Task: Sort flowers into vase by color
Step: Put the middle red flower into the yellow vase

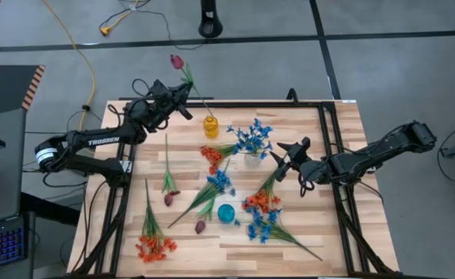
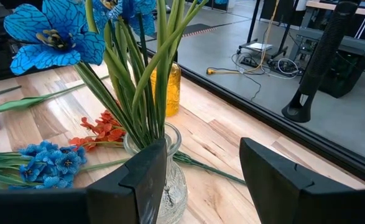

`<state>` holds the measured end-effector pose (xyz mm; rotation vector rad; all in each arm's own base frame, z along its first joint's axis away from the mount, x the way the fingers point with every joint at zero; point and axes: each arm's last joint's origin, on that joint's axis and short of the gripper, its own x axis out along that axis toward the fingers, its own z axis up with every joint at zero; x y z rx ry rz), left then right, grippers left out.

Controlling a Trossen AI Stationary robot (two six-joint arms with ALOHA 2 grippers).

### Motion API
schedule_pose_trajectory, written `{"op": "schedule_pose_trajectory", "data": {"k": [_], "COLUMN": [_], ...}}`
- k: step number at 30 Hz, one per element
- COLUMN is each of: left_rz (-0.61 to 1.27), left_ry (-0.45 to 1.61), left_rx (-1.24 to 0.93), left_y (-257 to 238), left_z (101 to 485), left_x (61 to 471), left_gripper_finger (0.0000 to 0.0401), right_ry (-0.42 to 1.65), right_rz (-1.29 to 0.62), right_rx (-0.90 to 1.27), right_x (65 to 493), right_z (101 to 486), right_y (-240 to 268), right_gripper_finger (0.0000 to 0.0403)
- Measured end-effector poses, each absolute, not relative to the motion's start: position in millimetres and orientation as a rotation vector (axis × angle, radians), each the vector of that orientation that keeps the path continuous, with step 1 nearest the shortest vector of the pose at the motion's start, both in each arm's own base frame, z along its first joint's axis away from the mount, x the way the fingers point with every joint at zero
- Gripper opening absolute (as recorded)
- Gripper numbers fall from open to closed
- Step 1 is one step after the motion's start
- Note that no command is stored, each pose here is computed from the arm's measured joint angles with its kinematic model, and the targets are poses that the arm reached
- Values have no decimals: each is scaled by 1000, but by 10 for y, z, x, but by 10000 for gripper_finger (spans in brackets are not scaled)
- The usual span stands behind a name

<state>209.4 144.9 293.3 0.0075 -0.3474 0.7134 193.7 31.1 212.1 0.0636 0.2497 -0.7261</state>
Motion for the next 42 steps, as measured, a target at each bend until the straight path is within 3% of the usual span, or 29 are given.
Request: {"op": "schedule_pose_trajectory", "data": {"k": [29, 33, 42], "left_rz": [730, 724, 719], "left_ry": [-75, -70, -48], "left_rx": [43, 76, 12], "left_y": [1543, 1521, 1511], "left_z": [2578, 2588, 2551], "left_x": [2247, 2258, 2264], "left_gripper_finger": [3, 32, 154], "right_ry": [263, 263, 262], "right_rz": [-727, -727, -728], "right_rx": [53, 54, 54], "right_x": [1931, 1932, 1932], "right_z": [2107, 2108, 2109], "right_y": [309, 310, 309], "right_gripper_finger": [230, 230, 230]}}
